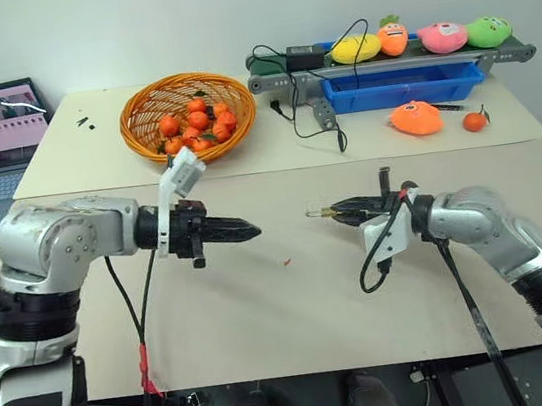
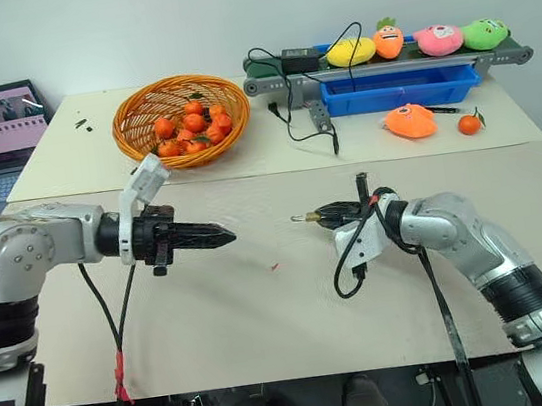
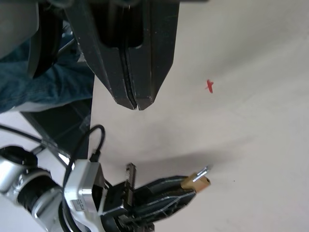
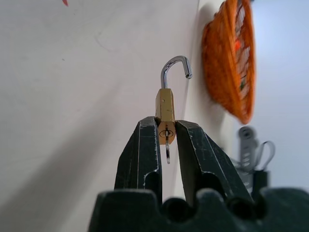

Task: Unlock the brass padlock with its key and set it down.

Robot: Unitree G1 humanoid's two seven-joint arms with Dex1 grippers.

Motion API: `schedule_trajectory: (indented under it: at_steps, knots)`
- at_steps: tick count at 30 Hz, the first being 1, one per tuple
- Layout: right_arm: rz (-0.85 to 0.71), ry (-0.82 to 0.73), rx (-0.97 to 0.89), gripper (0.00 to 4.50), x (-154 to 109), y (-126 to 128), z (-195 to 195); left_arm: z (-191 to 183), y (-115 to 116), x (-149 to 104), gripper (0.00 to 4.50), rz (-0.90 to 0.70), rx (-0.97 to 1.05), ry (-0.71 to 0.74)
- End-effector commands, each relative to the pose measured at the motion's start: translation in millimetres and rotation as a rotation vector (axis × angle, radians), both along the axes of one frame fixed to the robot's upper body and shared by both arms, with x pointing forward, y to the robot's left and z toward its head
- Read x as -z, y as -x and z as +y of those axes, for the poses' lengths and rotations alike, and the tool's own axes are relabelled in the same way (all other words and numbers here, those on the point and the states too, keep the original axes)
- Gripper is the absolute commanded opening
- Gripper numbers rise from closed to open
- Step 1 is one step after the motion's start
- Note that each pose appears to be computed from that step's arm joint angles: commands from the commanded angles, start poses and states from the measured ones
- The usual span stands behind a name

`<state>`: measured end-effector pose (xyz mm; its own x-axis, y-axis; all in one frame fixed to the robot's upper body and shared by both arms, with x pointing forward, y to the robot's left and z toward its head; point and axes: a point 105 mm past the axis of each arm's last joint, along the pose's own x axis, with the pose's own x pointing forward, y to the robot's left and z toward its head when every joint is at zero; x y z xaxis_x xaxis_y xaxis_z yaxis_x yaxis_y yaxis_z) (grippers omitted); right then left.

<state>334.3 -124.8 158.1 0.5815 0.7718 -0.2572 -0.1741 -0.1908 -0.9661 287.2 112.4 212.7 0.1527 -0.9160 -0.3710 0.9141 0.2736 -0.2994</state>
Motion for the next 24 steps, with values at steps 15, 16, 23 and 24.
schedule_trajectory:
  at_steps: [15,16,23,24]
  knots:
    - [-0.045,0.037,-0.176,0.21,47,10,35,-10,4,-12,0.04,-0.084,0.071,0.007]
    - [-0.034,0.043,-0.179,0.21,49,10,35,-10,3,-13,0.04,-0.086,0.070,0.006]
    - [0.016,0.087,-0.169,2.10,59,9,21,-13,1,-15,0.00,-0.092,0.087,0.007]
    - [0.018,0.094,-0.160,2.39,59,9,15,-14,1,-15,0.00,-0.092,0.089,0.008]
